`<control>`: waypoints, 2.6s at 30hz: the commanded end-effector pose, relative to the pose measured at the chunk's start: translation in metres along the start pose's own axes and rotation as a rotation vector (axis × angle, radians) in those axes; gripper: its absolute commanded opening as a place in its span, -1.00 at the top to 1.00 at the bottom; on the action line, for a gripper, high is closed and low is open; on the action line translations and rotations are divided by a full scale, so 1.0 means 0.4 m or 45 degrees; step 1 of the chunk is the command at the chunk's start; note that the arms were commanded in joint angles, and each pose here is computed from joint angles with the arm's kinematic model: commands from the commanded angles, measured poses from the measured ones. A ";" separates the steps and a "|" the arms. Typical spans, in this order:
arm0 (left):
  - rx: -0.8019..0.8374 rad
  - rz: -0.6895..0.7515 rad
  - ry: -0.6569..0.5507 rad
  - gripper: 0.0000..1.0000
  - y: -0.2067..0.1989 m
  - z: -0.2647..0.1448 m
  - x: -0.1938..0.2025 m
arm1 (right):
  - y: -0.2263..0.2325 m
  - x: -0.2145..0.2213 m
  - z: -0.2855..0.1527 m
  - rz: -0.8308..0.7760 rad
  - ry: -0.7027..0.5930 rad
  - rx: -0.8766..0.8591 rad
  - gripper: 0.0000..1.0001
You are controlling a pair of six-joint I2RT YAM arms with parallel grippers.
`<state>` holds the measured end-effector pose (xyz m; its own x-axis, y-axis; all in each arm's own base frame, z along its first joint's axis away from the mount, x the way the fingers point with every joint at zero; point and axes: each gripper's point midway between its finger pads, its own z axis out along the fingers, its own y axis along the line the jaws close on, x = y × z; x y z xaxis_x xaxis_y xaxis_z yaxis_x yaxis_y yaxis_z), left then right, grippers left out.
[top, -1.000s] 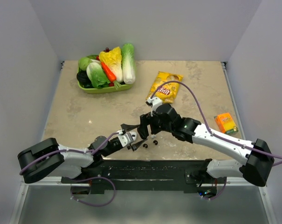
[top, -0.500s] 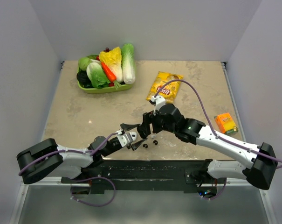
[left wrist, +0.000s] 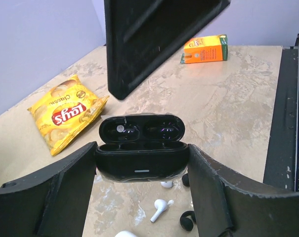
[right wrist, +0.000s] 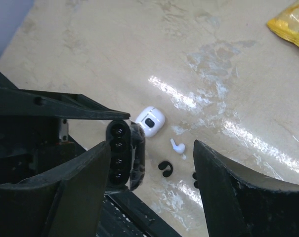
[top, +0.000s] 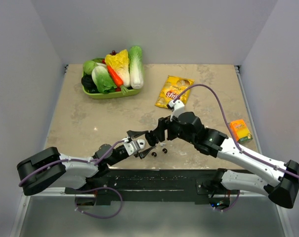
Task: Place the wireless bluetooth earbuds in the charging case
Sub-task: Open the charging case, then pass from the left arm to the right, then pass from the right arm to the left
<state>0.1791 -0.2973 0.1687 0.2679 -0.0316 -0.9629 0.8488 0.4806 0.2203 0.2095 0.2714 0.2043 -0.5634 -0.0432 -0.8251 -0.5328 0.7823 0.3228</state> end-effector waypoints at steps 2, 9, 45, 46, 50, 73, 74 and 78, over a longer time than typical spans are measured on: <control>-0.059 0.026 -0.262 1.00 0.030 0.013 -0.136 | 0.058 -0.053 -0.008 0.005 -0.072 -0.133 -0.33; -0.055 0.020 -0.285 1.00 0.030 0.018 -0.151 | 0.054 -0.002 0.037 0.023 0.023 -0.121 -0.09; -0.103 -0.080 -0.259 0.31 0.039 0.010 -0.133 | -0.006 -0.025 0.009 -0.103 -0.024 0.020 1.00; -0.126 -0.096 -0.250 0.21 0.046 0.010 -0.129 | -0.011 -0.032 0.002 -0.116 -0.034 0.033 1.00; -0.187 -0.144 -0.161 -0.45 0.064 0.014 -0.096 | -0.017 -0.080 -0.040 -0.195 -0.093 0.053 1.00; 0.377 -0.508 -0.098 -1.00 -0.052 0.038 -0.217 | 0.031 -0.127 -0.127 -0.752 -0.144 0.208 1.00; 0.395 -0.509 -0.104 -1.00 -0.035 0.049 -0.233 | 0.045 -0.115 -0.130 -0.780 -0.132 0.195 1.00; 0.547 -0.528 -0.010 -1.00 -0.059 0.063 -0.223 | 0.054 -0.118 -0.142 -0.792 -0.150 0.192 1.00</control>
<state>0.1743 -0.3150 0.2496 -0.0391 -0.2216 -0.9744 0.9623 0.2545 -0.0965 0.1805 0.2667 0.2499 -0.1552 -0.4554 -0.8766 -0.6984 0.6782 -0.2287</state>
